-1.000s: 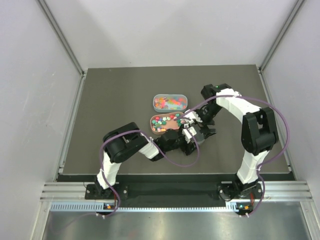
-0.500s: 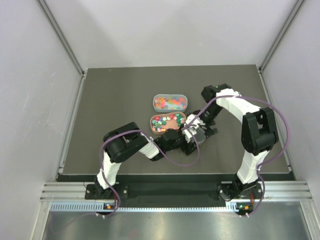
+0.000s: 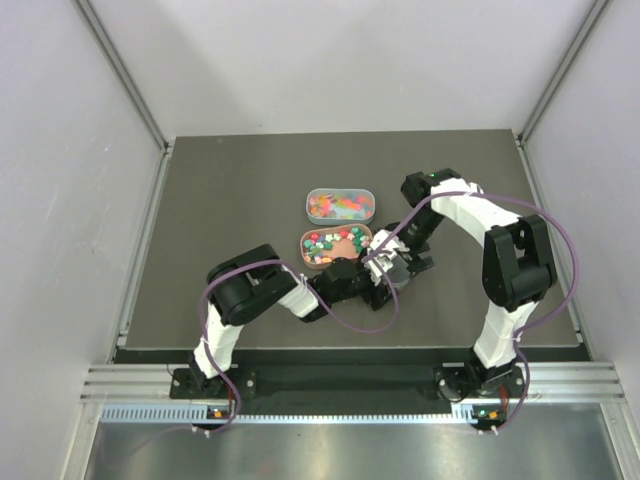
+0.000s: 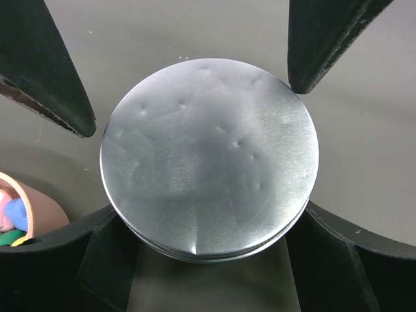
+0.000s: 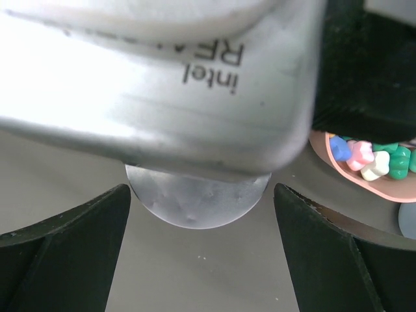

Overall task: Pack the candies
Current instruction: Screw the bottle lid onto the packing bottle.

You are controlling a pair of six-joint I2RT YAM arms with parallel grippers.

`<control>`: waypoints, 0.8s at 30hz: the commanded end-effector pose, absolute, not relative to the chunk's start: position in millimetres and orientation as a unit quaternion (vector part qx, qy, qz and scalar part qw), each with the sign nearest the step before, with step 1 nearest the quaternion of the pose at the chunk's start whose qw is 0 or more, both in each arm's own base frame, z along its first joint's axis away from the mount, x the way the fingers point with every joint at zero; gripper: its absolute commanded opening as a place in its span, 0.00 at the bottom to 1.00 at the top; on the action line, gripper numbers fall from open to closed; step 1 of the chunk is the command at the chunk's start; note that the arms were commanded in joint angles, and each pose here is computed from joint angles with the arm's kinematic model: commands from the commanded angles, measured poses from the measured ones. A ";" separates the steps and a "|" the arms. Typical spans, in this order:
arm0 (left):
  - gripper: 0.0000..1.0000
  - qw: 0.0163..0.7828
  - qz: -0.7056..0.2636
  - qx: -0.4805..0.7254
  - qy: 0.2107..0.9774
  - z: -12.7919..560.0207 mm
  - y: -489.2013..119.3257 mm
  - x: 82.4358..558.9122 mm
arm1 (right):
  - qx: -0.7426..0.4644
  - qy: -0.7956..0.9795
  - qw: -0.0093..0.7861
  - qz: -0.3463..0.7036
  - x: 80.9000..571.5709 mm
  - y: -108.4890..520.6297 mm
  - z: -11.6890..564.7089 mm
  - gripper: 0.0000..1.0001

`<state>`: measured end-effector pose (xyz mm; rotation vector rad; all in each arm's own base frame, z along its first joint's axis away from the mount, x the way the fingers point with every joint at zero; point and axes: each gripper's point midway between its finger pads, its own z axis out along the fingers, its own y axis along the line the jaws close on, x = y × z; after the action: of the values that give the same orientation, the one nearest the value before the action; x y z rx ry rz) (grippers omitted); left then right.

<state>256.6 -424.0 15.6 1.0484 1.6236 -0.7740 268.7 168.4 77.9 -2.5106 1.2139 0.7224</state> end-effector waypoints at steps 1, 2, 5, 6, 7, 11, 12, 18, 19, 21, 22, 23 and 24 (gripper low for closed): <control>0.66 0.302 -0.190 0.492 0.794 -118.5 -330.7 213.2 | -0.867 0.405 0.093 0.276 240.4 169.8 75.5 0.91; 0.66 0.301 -0.190 0.493 0.794 -119.1 -330.8 212.3 | -0.867 0.404 0.091 0.278 239.6 170.4 73.5 0.91; 0.66 0.301 -0.190 0.492 0.794 -118.8 -330.3 212.6 | -0.865 0.407 0.087 0.279 238.4 170.4 71.1 0.90; 0.66 0.302 -0.190 0.492 0.794 -118.1 -330.7 213.2 | -0.865 0.408 0.087 0.279 238.5 170.9 69.8 0.90; 0.66 0.302 -0.191 0.491 0.794 -117.9 -331.1 213.1 | -0.865 0.409 0.084 0.280 236.8 169.8 67.7 0.90; 0.66 0.302 -0.190 0.491 0.795 -118.5 -330.7 213.1 | -0.862 0.415 0.083 0.279 238.4 170.8 65.5 0.88; 0.66 0.303 -0.190 0.490 0.795 -117.9 -331.0 213.3 | -0.860 0.421 0.085 0.276 239.9 171.8 65.5 0.87; 0.66 0.304 -0.190 0.490 0.795 -116.4 -331.5 213.9 | -0.845 0.471 0.082 0.240 247.7 165.5 55.5 0.83; 0.66 0.303 -0.191 0.489 0.795 -117.0 -331.4 213.4 | -0.845 0.475 0.078 0.231 248.2 162.2 52.6 0.83; 0.66 0.305 -0.193 0.489 0.794 -115.4 -332.1 213.5 | -0.838 0.491 0.077 0.226 245.2 159.0 45.5 0.82; 0.66 0.303 -0.193 0.489 0.795 -115.9 -331.4 212.7 | -0.835 0.498 0.079 0.220 245.6 157.9 44.7 0.81; 0.66 0.306 -0.195 0.488 0.794 -113.4 -333.0 213.4 | -0.826 0.515 0.082 0.216 247.6 158.9 42.1 0.81; 0.66 0.305 -0.196 0.488 0.794 -113.7 -332.6 212.8 | -0.820 0.524 0.079 0.216 245.0 157.4 38.3 0.81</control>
<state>256.7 -424.4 15.6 1.0457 1.6210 -0.7817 262.5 169.3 72.3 -2.3807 1.3797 0.6780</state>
